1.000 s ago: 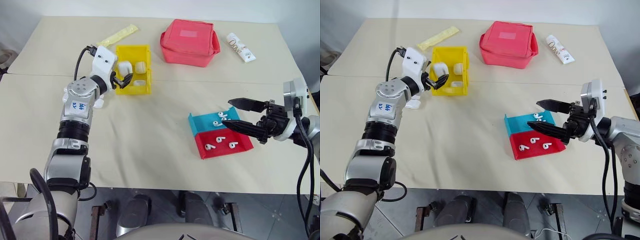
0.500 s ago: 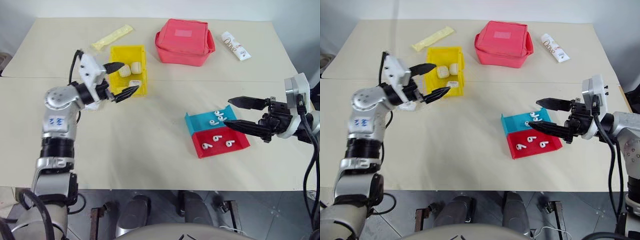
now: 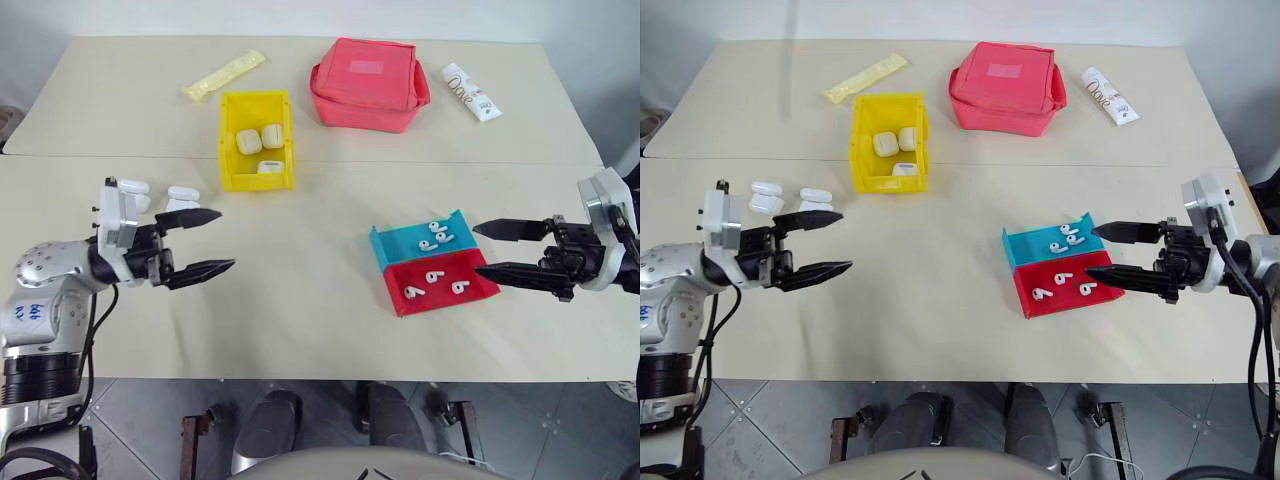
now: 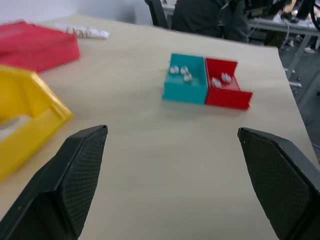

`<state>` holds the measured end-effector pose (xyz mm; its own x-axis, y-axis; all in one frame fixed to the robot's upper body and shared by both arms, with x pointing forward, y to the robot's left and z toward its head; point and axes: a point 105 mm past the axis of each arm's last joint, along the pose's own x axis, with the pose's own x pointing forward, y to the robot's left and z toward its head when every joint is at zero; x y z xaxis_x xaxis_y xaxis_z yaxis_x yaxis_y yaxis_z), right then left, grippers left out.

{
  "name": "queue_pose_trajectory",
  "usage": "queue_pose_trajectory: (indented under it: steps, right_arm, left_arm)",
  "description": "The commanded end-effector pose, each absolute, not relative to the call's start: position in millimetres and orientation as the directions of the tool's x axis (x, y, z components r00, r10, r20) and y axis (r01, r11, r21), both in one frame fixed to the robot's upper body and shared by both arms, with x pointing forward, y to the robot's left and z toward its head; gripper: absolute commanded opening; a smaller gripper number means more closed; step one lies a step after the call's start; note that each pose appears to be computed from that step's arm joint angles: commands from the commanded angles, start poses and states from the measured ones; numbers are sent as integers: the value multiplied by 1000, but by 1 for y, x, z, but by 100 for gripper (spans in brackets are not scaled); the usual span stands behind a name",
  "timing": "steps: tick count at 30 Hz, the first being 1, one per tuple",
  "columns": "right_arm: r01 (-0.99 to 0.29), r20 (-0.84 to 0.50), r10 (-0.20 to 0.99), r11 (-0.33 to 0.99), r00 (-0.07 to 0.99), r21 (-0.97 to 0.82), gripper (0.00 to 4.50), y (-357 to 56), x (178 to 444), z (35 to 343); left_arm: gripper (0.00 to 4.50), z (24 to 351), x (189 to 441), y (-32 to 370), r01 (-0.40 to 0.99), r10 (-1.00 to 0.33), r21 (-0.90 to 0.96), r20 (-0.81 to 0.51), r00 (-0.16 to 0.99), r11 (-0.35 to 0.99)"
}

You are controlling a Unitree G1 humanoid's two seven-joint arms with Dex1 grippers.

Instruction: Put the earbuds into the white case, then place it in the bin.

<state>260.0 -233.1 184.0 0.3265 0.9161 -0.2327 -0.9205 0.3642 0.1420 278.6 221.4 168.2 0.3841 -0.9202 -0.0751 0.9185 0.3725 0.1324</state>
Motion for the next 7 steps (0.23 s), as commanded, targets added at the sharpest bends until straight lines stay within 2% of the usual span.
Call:
queue_pose_trajectory:
  steps: [1, 7]
  right_arm:
    - [-925, -250, 910, 366, 332, 105, 450, -243, 257, 185]
    - [-919, -264, 901, 380, 343, 105, 450, -249, 257, 182]
  left_arm:
    - [444, 173, 273, 241, 904, -906, 160, -89, 413, 396]
    - [444, 177, 275, 252, 891, -893, 170, -95, 440, 421]
